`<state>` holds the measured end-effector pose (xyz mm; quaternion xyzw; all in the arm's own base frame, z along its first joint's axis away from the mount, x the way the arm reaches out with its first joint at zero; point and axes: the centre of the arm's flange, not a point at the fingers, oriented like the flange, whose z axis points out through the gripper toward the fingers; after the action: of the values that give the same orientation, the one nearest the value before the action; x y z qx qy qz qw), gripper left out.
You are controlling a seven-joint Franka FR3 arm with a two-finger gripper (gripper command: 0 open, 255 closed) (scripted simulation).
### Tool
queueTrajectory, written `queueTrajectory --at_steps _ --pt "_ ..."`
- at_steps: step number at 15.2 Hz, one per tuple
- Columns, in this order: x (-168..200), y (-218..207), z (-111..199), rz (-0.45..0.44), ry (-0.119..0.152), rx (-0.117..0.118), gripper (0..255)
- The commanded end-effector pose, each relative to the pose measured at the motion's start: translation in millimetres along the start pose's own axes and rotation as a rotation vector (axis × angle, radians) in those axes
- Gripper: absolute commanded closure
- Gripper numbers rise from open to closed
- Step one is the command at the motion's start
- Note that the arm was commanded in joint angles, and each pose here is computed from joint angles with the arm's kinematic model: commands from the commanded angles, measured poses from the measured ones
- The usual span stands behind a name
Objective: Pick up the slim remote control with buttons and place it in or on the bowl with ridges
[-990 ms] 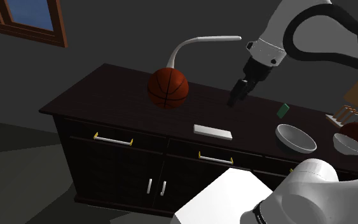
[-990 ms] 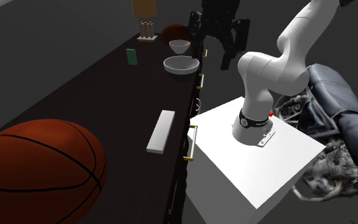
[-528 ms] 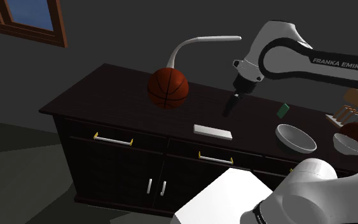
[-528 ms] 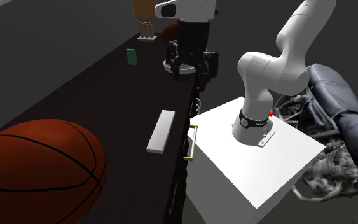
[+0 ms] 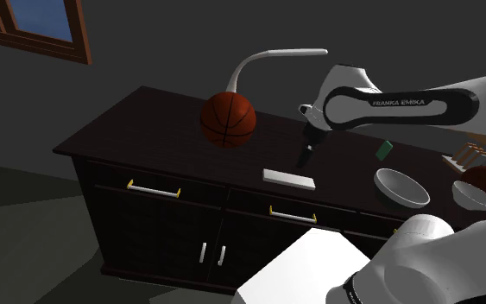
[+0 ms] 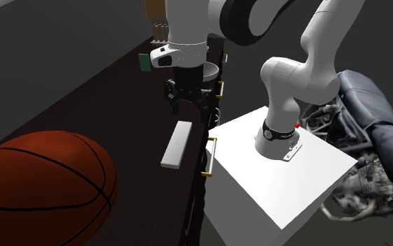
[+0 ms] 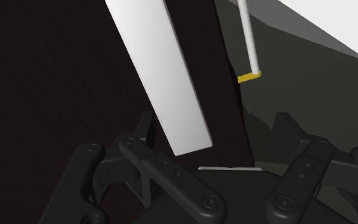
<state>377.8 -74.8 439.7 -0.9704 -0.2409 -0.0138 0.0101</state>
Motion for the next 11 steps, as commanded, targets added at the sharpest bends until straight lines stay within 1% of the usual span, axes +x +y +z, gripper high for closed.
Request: queueTrajectory --at_steps 1,5,11 --pt "7 14 26 -0.053 -0.011 0.002 0" --pt "17 40 71 -0.152 -0.034 0.009 0" --pt "17 41 100 -0.157 -0.035 0.01 0"
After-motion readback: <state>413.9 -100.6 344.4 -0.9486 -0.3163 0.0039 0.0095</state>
